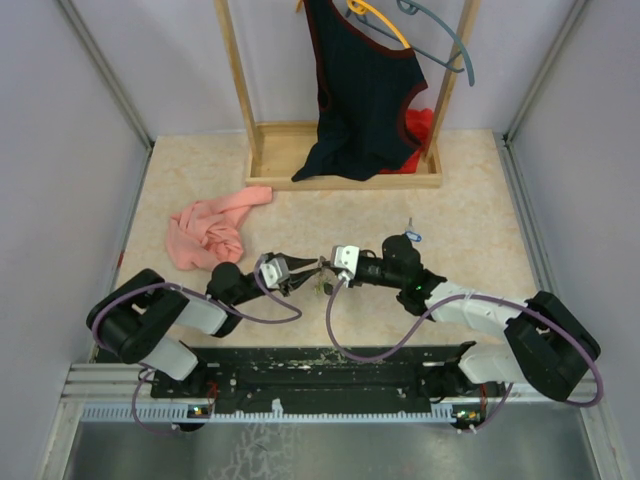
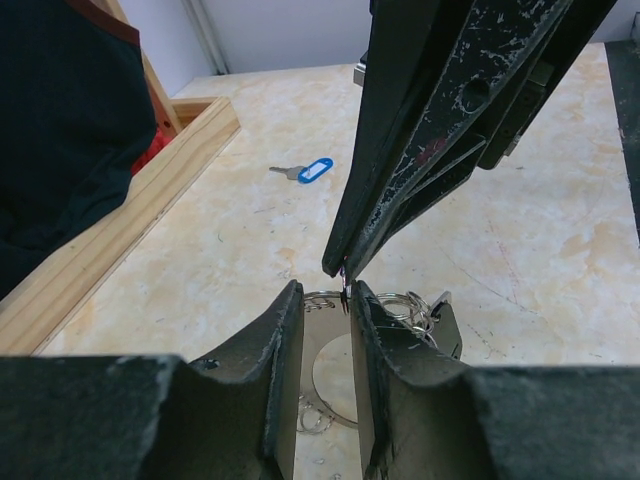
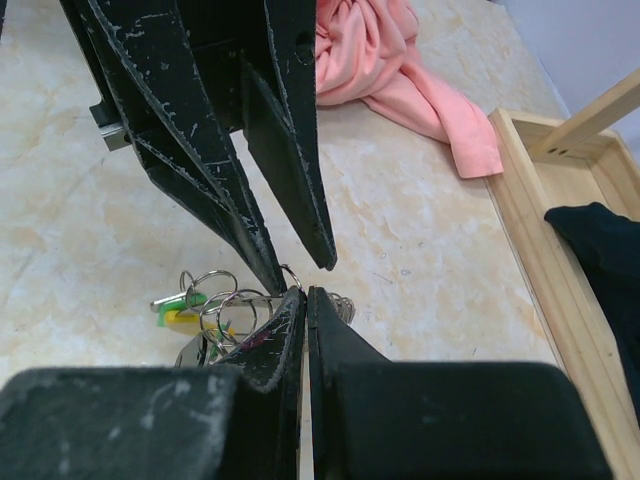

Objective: Put the keys on the keyring

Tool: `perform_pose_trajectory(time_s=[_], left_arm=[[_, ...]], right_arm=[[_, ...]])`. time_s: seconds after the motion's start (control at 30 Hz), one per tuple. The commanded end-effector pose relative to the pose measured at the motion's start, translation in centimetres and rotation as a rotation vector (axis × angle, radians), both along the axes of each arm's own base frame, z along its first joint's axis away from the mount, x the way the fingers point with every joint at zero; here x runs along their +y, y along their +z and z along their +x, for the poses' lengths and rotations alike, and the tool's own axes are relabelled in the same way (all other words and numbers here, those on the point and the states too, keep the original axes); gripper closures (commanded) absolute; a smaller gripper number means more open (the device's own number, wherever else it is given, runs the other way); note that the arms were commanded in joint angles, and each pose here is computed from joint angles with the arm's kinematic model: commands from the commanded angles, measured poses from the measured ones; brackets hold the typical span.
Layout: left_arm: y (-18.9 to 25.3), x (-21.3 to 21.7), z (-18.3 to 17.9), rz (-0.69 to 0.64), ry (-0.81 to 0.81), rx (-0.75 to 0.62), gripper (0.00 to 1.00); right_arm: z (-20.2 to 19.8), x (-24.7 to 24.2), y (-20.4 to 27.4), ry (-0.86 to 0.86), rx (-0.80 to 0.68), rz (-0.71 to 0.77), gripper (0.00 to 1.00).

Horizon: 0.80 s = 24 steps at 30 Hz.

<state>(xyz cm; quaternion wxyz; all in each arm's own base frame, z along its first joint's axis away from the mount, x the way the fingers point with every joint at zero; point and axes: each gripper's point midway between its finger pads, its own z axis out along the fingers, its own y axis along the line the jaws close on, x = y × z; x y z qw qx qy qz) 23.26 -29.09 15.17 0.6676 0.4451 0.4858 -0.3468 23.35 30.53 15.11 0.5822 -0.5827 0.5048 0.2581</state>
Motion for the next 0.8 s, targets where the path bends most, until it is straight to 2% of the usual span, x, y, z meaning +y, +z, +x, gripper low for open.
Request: perform_pose_trajectory(time_s=[0.0,0.27,0.6,0.7,0.77], left_arm=[[0.00,0.18,-0.15,0.012,-0.012,-0.012,0.70],[-0.16,-0.05,0.16,0.031,-0.018,0.002,0.75],[0.48,-0.13,0.62,0.013,-0.003,-0.008,0.77],[0.50,-0.24,0.64,0.013,-0.008,-0.009,0.81],[0.51,-0.33,0.57,0.015,-0.016,-0.013,0.88]], right_arm=[[-0.07,0.68,3.87,0.034,-0.072,0.092,1.00],[-0.25,0.81,3.89,0.047,-0.066,0.095,1.00],[-0.75,1.12,3.78,0.081,-0.047,0.091,1.00],[-0.88,1.18,3.75,0.088,-0.039,0.088,1.00],[-0.96,1.21,3.81,0.093,-0.036,0.087,1.00]])
